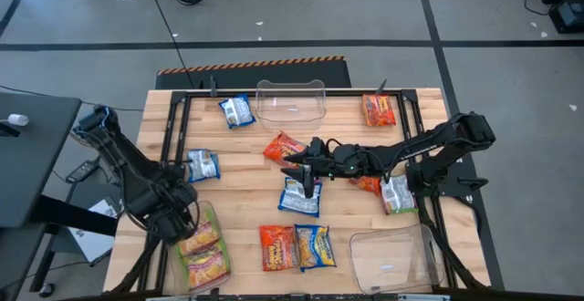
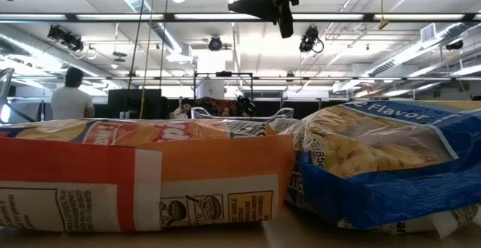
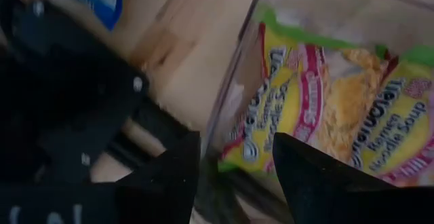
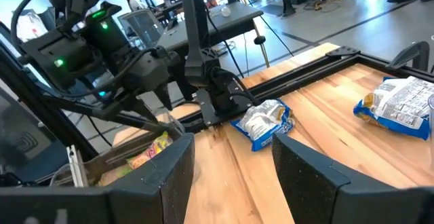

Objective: Sort Maruchan noodles
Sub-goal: Put the green noodle pack into the bottom left transparent bin

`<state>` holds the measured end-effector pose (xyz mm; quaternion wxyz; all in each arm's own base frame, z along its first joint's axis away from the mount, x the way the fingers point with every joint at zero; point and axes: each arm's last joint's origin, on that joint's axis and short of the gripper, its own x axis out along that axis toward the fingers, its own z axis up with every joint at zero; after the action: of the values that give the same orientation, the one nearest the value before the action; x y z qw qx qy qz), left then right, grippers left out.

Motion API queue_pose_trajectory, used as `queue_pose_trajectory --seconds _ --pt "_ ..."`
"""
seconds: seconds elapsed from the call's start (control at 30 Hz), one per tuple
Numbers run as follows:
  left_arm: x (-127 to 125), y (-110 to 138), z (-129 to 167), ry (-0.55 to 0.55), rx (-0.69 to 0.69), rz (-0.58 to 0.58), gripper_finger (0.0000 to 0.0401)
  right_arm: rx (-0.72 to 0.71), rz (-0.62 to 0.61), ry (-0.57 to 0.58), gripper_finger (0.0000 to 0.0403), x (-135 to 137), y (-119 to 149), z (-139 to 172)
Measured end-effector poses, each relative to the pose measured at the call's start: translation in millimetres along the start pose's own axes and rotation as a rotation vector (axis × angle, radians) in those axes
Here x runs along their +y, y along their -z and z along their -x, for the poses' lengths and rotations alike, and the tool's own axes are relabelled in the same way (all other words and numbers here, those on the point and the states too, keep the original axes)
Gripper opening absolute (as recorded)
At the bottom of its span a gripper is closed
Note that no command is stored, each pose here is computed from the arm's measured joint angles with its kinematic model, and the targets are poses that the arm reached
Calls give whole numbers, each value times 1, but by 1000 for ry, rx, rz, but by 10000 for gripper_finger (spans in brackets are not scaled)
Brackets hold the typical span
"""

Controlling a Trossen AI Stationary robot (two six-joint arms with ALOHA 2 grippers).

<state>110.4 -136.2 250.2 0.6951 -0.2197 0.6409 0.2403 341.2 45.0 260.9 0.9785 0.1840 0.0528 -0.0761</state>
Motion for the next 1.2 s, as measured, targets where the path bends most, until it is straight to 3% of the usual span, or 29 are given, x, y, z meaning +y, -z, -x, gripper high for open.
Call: queue_pose_trajectory --seconds 0.13,0.33,0.53,0.6,0.73,0.93,1.2 --pt "-2 -8 2 14 1 -6 192 5 -30 1 204 0 0 0" --pt "-29 5 19 316 104 -63 194 53 -38 -14 204 -1 4 0" --pt "-13 10 -27 112 107 15 186 70 -32 0 204 -2 6 0" --pt "-10 12 -37 97 123 68 186 70 -40 3 204 -2 6 0" --pt "-16 13 -50 179 154 171 186 71 -52 5 204 -2 6 0" --pt "-4 14 -58 63 148 281 185 72 -52 8 204 -2 7 0" --pt "-3 14 -58 26 91 462 182 81 -49 12 204 -3 7 0"
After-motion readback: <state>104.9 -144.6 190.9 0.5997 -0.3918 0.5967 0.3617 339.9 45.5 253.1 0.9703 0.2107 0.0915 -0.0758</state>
